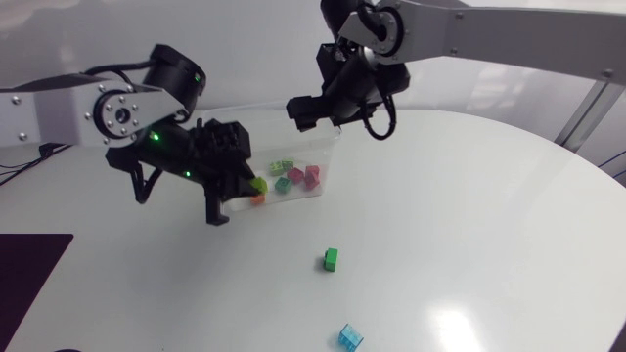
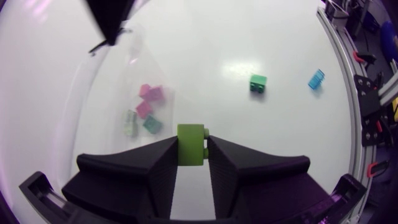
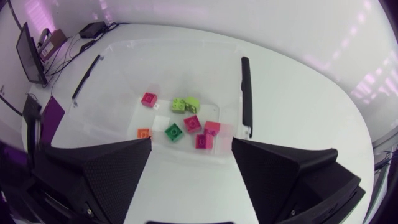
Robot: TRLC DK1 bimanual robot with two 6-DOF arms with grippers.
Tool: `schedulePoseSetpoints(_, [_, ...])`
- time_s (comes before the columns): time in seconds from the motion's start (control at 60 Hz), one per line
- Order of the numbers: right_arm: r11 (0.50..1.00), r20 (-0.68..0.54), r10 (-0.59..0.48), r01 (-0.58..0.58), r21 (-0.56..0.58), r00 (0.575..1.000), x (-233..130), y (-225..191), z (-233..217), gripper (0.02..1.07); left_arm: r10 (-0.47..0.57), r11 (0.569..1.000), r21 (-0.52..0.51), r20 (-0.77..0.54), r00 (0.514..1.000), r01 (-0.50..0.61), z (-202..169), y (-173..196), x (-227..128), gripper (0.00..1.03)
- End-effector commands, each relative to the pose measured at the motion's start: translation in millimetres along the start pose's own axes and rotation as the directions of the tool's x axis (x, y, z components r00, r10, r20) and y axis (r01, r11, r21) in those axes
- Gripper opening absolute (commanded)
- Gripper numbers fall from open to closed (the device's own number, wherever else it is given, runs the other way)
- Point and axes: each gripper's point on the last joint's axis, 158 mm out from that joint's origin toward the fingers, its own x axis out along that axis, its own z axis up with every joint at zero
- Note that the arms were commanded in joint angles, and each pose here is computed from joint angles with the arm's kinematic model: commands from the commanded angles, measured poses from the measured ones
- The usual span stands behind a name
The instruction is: Place the duplo bricks in the container
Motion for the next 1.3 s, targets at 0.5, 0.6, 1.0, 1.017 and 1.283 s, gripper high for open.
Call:
schedulePoseSetpoints(0.5, [0.967,-0.321,0.044,-0.121,-0.224,0.946,6.6,32.2,-196.4,1.02,0.445,0.83,-0.386,0.024,0.895,-0.402,-0.8,188.1,28.7,0.37])
schedulePoseSetpoints(0.6, [0.966,-0.354,0.026,-0.114,-0.232,0.935,24.8,32.8,-210.4,1.02,0.46,0.815,-0.402,0.011,0.888,-0.417,-2.1,190.4,25.4,0.92])
schedulePoseSetpoints(1.0, [0.946,-0.436,-0.002,-0.14,-0.292,0.9,54.2,18.0,-250.5,0.98,0.468,0.838,-0.366,0.102,0.878,-0.405,28.7,140.8,-42.5,0.98])
schedulePoseSetpoints(1.017, [0.945,-0.439,-0.001,-0.143,-0.296,0.899,54.1,17.4,-251.8,0.97,0.453,0.849,-0.355,0.108,0.885,-0.392,30.7,134.4,-43.3,0.98])
schedulePoseSetpoints(1.283, [0.926,-0.447,0.014,-0.18,-0.332,0.895,57.2,18.5,-261.5,0.72,0.354,0.908,-0.289,0.137,0.925,-0.305,24.9,65.0,-62.7,0.98])
